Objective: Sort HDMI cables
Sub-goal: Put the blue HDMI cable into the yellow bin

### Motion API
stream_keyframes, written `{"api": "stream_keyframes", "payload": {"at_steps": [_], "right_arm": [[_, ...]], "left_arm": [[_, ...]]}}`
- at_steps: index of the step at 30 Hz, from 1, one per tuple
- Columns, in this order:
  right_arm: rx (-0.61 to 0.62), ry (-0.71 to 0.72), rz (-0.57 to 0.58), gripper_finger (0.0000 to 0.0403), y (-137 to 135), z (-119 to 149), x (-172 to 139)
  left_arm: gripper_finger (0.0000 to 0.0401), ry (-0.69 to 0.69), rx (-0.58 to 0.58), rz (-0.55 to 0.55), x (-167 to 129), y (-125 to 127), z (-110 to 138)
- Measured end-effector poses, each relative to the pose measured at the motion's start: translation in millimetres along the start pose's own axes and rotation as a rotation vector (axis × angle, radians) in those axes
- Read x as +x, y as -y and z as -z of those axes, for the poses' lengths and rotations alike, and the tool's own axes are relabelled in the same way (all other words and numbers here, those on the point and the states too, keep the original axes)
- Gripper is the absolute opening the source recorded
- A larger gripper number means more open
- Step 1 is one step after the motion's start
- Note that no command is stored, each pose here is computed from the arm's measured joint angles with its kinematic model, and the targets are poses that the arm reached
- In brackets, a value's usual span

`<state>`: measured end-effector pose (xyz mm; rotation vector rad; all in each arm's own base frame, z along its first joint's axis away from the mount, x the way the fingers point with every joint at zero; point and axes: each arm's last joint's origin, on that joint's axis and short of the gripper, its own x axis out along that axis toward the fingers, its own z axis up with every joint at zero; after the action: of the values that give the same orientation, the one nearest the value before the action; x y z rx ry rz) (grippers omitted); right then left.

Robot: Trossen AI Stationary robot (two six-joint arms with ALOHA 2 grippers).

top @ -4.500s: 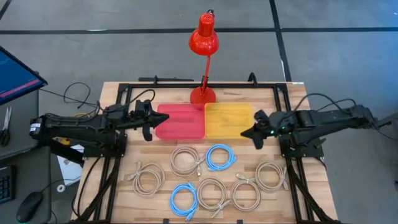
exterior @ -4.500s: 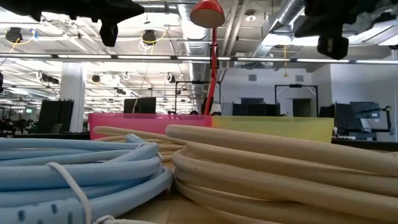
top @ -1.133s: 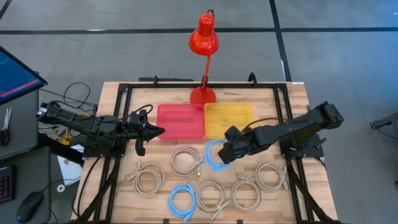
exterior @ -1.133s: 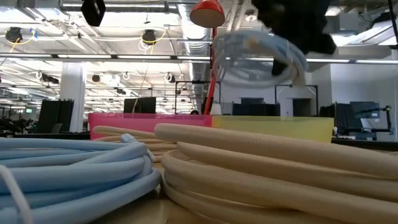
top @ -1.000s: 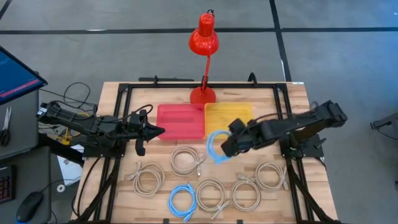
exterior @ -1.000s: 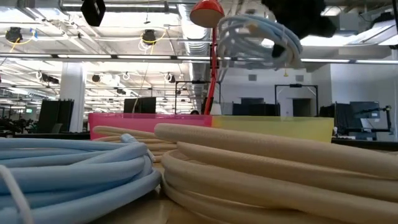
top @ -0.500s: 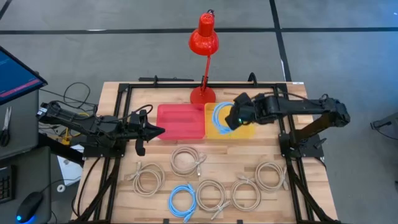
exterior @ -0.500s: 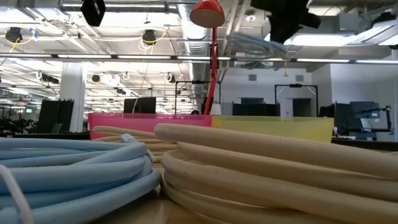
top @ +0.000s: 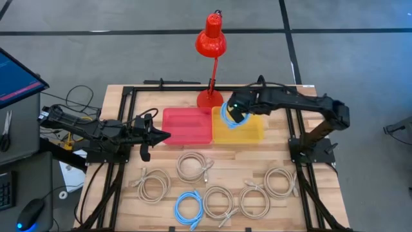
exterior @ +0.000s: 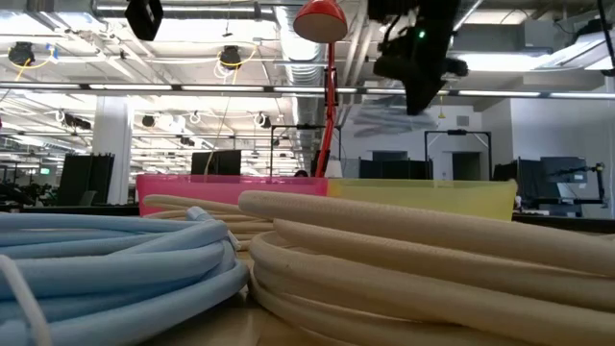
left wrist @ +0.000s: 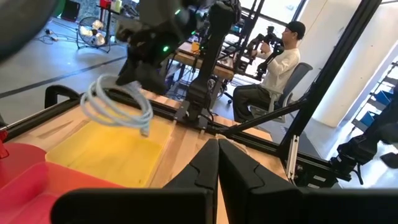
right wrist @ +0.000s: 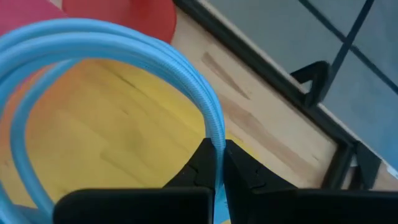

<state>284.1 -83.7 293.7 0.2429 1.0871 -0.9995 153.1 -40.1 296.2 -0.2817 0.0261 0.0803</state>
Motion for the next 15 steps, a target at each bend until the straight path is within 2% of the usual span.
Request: {"api": "stream_keyframes", "payload": {"at_steps": [15], "right_arm": [[-0.086,-0.209,-0.043,0.0,-29.5,-2.7,83.8]], "left_arm": [[0.001,-0.001,0.0,0.0,0.0,0.0,0.1]]}}
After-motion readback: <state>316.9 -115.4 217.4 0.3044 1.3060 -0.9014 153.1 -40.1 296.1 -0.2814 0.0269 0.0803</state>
